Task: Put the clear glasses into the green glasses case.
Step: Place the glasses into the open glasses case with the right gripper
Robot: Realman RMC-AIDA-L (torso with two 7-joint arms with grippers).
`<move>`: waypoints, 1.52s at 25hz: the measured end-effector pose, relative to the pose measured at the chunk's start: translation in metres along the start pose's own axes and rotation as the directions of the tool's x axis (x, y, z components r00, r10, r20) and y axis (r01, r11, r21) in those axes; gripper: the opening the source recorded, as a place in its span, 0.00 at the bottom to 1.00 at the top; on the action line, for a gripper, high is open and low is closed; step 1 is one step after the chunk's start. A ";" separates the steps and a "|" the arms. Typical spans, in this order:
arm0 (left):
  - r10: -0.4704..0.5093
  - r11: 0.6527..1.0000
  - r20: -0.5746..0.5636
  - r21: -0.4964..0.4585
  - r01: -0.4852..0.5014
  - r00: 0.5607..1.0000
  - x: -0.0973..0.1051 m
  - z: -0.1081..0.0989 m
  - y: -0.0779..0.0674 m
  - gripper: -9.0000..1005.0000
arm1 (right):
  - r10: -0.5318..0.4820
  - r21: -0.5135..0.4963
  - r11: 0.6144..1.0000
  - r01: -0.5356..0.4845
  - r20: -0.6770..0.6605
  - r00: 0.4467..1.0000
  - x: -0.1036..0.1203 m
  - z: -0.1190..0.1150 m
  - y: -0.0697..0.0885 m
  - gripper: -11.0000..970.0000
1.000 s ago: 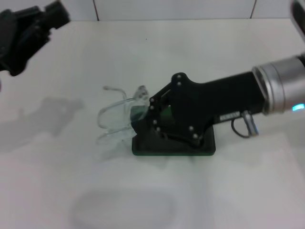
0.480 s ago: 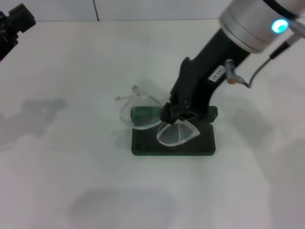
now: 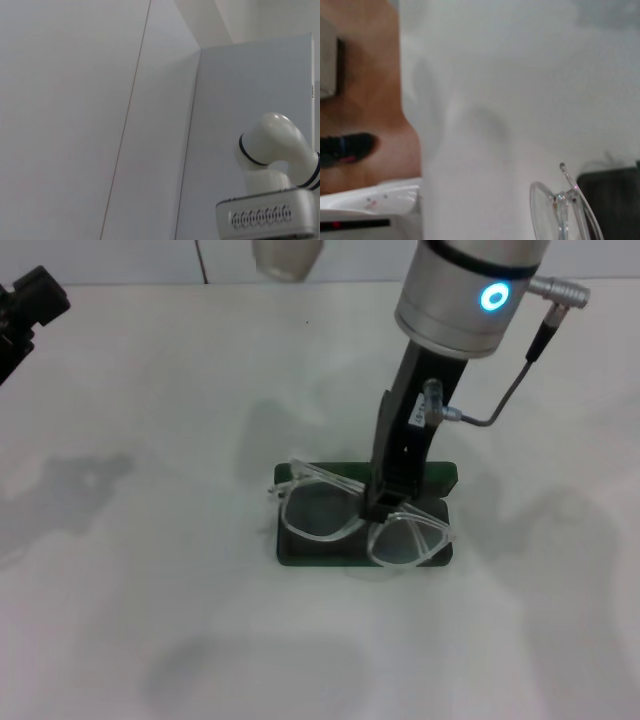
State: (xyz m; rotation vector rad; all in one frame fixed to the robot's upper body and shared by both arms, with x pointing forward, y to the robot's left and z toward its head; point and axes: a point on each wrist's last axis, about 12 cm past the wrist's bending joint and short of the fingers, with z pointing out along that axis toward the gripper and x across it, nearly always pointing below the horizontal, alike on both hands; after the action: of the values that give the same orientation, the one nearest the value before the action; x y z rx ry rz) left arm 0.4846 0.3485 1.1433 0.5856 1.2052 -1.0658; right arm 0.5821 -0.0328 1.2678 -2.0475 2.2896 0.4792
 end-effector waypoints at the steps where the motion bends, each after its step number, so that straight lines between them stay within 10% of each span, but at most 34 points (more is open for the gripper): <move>1: 0.001 1.000 0.000 -0.001 -0.001 1.000 0.000 0.000 0.000 0.10 | 0.001 0.008 1.000 -0.001 -0.012 1.000 0.000 0.003 -0.001 0.05; 38: -0.003 1.000 -0.006 -0.008 0.003 1.000 0.013 0.002 -0.003 0.10 | -0.072 0.136 0.986 0.095 -0.164 0.984 -0.006 0.052 -0.018 0.05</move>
State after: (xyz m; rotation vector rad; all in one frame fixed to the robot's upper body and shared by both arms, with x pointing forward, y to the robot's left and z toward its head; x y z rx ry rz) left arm 0.4826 0.3417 1.1324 0.5813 1.2159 -1.0621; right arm 0.5910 -0.0155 1.2164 -2.1717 2.2335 0.1475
